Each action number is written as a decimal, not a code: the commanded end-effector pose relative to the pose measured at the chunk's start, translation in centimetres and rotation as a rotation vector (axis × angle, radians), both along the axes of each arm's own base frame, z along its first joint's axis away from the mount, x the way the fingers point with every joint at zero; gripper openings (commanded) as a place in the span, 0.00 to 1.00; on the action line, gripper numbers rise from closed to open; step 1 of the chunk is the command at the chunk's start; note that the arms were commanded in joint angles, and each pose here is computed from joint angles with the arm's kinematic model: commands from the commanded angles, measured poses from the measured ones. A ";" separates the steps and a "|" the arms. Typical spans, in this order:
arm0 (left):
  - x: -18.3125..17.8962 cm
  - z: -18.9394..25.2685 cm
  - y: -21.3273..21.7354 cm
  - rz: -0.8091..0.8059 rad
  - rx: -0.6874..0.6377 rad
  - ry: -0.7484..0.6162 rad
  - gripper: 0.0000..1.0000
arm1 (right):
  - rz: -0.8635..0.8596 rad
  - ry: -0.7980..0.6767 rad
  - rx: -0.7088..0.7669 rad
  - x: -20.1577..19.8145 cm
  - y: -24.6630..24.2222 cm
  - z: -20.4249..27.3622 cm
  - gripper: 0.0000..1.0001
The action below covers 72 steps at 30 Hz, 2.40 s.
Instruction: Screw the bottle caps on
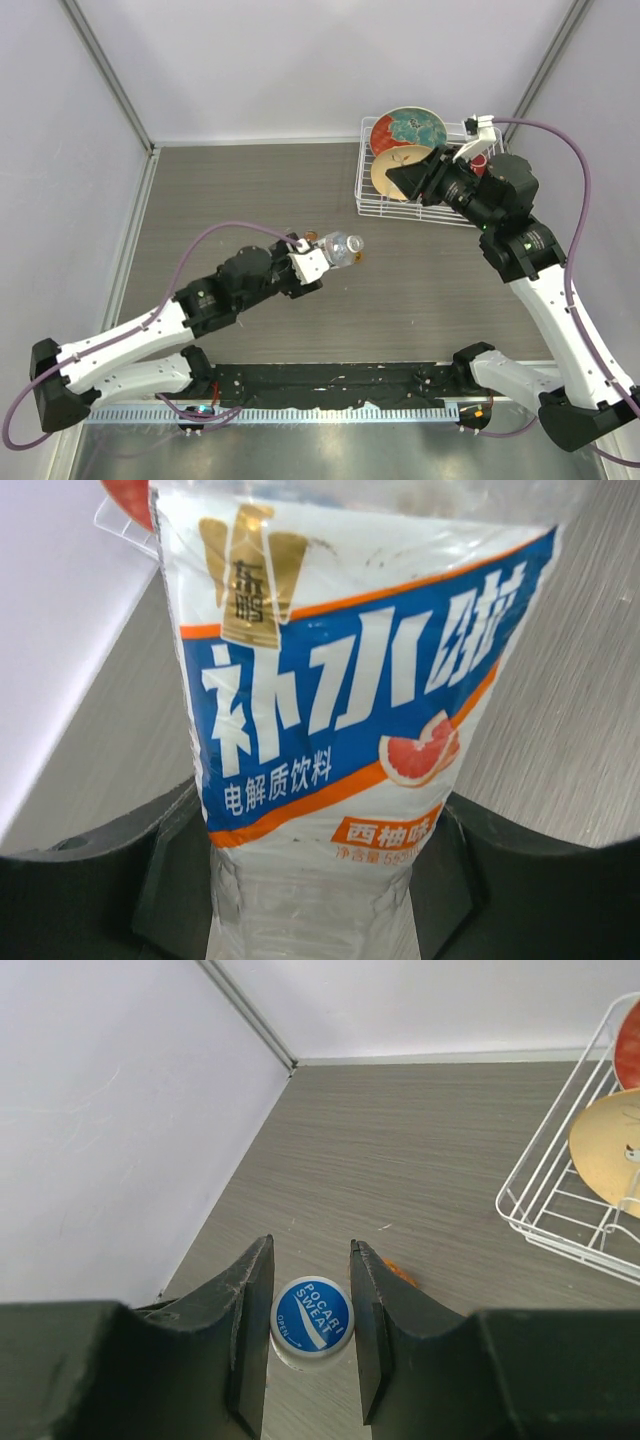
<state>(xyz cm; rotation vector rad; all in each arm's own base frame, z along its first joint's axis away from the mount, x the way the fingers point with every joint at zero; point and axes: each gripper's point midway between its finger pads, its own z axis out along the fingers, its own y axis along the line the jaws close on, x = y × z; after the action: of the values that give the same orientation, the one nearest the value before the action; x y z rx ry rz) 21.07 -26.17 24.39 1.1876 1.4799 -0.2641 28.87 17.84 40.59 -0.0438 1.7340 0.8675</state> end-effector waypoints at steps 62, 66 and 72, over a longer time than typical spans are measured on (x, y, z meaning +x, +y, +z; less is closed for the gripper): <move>-4.7 1.2 -6.3 -0.213 -0.741 0.306 0.00 | 0.677 -0.279 -0.114 -10.5 11.4 -1.3 0.01; -4.9 1.1 -6.2 -0.225 -0.738 0.301 0.00 | 0.641 -0.284 -0.137 -9.9 11.1 -1.5 0.01; -5.0 1.3 -6.0 -0.236 -0.741 0.289 0.00 | 0.634 -0.275 -0.148 -9.5 11.2 -1.6 0.01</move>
<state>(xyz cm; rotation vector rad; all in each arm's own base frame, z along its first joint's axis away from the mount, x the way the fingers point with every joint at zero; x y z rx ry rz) 16.24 -32.40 22.51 0.7414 1.4256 -1.0635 18.98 29.07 38.43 -0.8133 1.5405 1.1469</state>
